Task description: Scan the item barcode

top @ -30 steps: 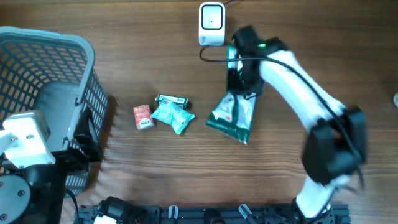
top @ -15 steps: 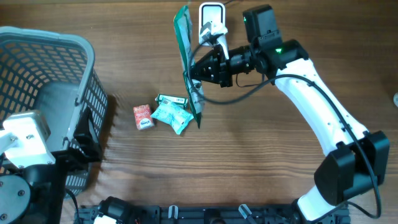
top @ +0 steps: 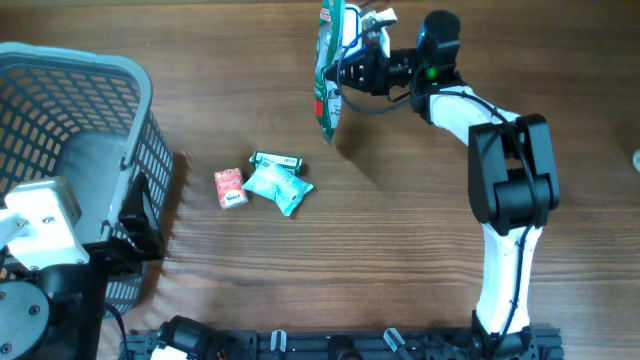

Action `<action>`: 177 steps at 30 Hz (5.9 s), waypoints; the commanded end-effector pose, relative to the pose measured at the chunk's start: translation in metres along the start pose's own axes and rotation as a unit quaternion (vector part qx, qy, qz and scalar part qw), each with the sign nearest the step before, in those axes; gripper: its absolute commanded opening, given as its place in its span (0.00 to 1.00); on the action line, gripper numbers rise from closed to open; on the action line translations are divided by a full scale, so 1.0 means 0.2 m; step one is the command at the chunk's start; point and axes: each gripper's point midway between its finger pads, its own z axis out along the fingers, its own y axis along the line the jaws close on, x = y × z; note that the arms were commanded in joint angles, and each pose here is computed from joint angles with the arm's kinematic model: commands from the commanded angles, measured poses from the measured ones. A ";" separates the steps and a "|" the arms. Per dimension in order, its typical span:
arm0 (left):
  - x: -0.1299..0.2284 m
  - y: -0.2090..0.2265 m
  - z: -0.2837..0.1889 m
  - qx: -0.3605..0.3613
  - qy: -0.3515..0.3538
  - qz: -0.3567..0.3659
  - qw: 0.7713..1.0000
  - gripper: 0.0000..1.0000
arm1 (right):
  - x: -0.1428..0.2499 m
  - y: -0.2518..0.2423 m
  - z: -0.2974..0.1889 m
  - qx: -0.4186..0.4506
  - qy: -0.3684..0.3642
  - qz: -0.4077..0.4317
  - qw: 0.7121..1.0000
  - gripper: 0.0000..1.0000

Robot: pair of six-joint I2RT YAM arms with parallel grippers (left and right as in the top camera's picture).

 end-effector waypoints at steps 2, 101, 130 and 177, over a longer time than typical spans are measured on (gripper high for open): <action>0.00 0.01 0.00 -0.007 -0.003 -0.006 1.000 1.00 | 0.02 0.04 0.01 -0.024 0.023 0.160 0.987 0.05; 0.00 0.01 0.00 -0.007 -0.003 -0.006 1.000 1.00 | 1.26 0.45 0.41 0.322 0.479 0.118 0.808 0.05; 0.00 0.01 0.00 -0.007 -0.003 -0.006 1.000 1.00 | 1.82 0.10 -0.32 0.565 0.386 0.446 0.577 0.13; 0.00 0.01 0.00 -0.007 -0.003 -0.006 1.000 1.00 | 0.02 0.37 0.14 0.835 0.218 -0.407 0.299 0.04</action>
